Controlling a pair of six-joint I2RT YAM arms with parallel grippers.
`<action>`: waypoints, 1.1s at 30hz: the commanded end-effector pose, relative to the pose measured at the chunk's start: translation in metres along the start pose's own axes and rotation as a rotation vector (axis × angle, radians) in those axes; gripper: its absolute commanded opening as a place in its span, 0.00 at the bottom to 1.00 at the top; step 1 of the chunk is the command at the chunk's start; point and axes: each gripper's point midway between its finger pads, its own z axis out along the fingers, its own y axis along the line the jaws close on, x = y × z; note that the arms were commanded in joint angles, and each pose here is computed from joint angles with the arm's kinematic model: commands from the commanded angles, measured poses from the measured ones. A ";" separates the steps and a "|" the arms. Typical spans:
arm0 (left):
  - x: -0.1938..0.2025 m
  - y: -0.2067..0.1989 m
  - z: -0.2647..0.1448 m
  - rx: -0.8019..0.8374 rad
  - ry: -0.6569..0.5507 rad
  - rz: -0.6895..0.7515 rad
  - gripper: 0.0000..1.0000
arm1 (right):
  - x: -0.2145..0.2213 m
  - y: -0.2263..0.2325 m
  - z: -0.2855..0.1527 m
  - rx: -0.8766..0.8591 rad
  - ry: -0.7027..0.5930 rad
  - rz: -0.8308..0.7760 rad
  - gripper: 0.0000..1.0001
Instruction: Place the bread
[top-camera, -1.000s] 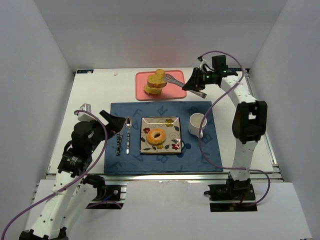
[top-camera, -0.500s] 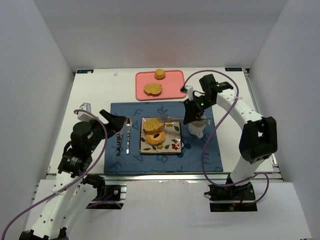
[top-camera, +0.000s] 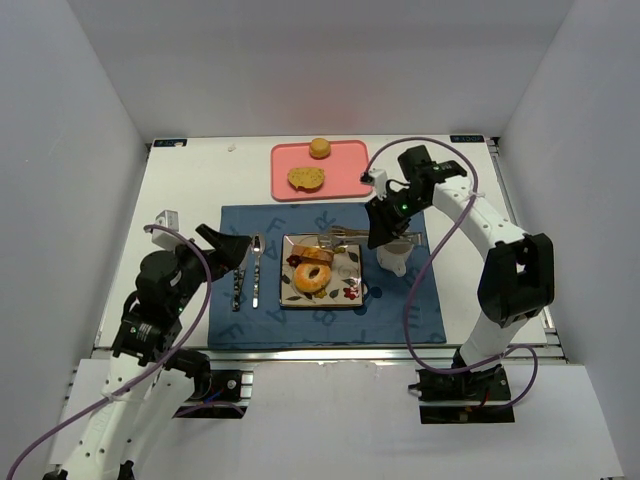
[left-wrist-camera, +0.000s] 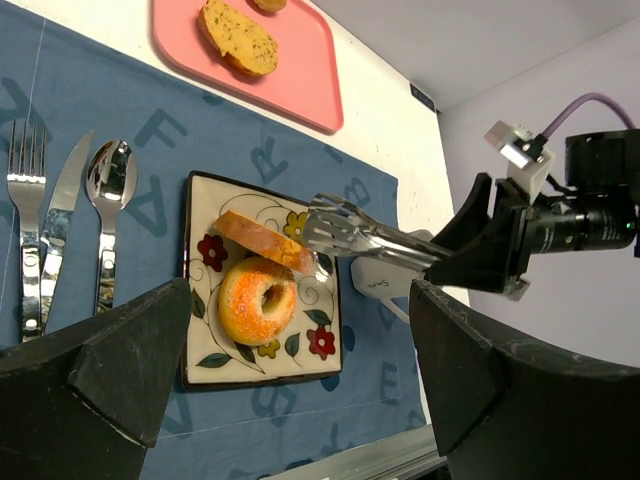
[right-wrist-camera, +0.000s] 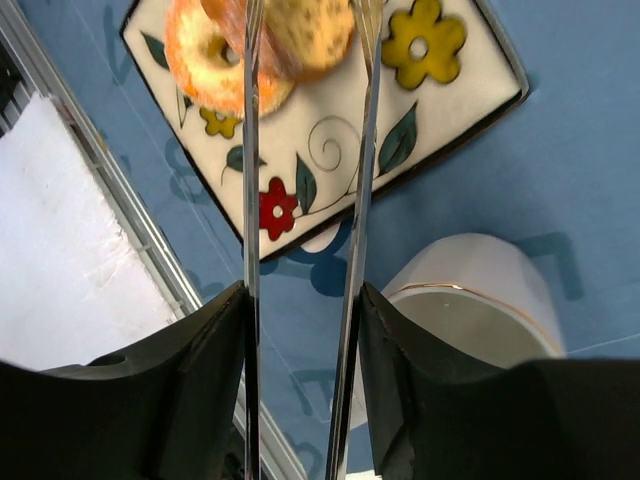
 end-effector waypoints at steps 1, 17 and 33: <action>0.005 0.006 -0.003 -0.014 0.007 0.002 0.98 | -0.033 0.004 -0.022 0.021 -0.090 -0.037 0.51; 0.007 0.006 0.002 -0.022 0.033 0.011 0.98 | -0.148 -0.107 0.002 0.159 -0.335 0.251 0.47; 0.010 0.011 0.011 -0.039 0.027 -0.032 0.98 | -0.162 -0.151 0.041 0.134 -0.378 0.399 0.48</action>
